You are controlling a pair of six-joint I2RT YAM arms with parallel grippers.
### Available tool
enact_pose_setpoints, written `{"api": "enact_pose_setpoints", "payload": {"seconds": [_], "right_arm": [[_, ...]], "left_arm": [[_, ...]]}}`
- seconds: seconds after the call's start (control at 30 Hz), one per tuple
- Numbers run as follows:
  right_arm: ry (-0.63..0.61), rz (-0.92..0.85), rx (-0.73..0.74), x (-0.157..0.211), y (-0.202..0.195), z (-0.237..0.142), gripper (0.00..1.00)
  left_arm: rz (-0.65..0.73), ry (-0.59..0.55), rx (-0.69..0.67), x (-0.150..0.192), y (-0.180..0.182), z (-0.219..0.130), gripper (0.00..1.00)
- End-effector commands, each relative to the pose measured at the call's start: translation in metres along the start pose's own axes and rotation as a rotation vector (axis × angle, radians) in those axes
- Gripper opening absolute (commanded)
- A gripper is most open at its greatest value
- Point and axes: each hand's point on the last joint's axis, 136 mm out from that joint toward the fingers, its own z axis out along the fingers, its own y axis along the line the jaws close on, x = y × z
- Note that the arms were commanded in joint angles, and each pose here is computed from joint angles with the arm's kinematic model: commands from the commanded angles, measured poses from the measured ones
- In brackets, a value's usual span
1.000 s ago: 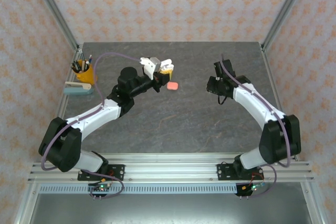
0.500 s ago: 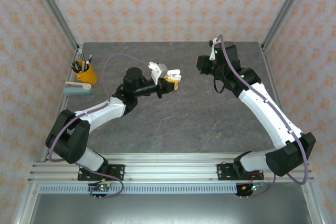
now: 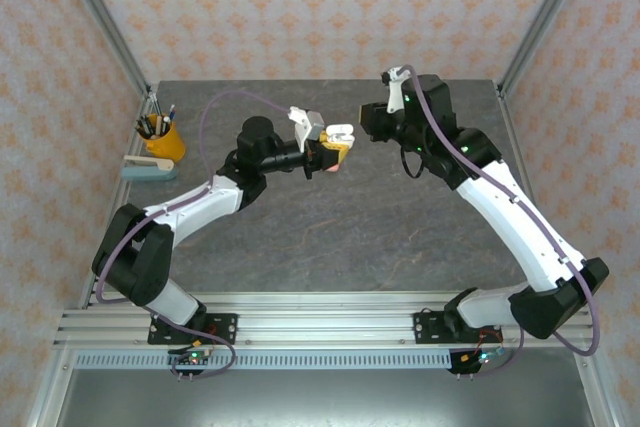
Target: Insert wireless bluetooth earbuds into charging case
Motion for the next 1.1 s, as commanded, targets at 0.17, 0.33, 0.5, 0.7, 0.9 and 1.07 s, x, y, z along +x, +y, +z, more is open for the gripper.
{"api": "enact_pose_setpoints", "payload": {"seconds": [0.17,0.33,0.5,0.7,0.9,1.07], "right_arm": [[-0.035,-0.067,-0.026,-0.006,0.007,-0.011,0.23],[-0.038,-0.068,-0.034,-0.004,0.008,-0.008,0.23],[-0.040,-0.064,-0.044,-0.003,0.009,-0.003,0.22],[-0.028,-0.064,-0.054,0.000,0.011,0.004,0.22],[-0.004,-0.067,-0.058,0.006,0.011,0.013,0.22],[0.012,-0.068,-0.053,0.013,0.010,0.020,0.21]], "left_arm": [[0.019,-0.033,0.040,-0.022,-0.004,0.006,0.00],[0.011,-0.043,0.039,-0.026,-0.002,0.008,0.00],[0.005,-0.047,0.047,-0.029,-0.003,0.013,0.00],[0.006,-0.046,0.055,-0.029,-0.003,0.018,0.00],[0.007,-0.049,0.057,-0.031,-0.004,0.019,0.00],[0.010,-0.053,0.057,-0.034,-0.005,0.019,0.00]]}}
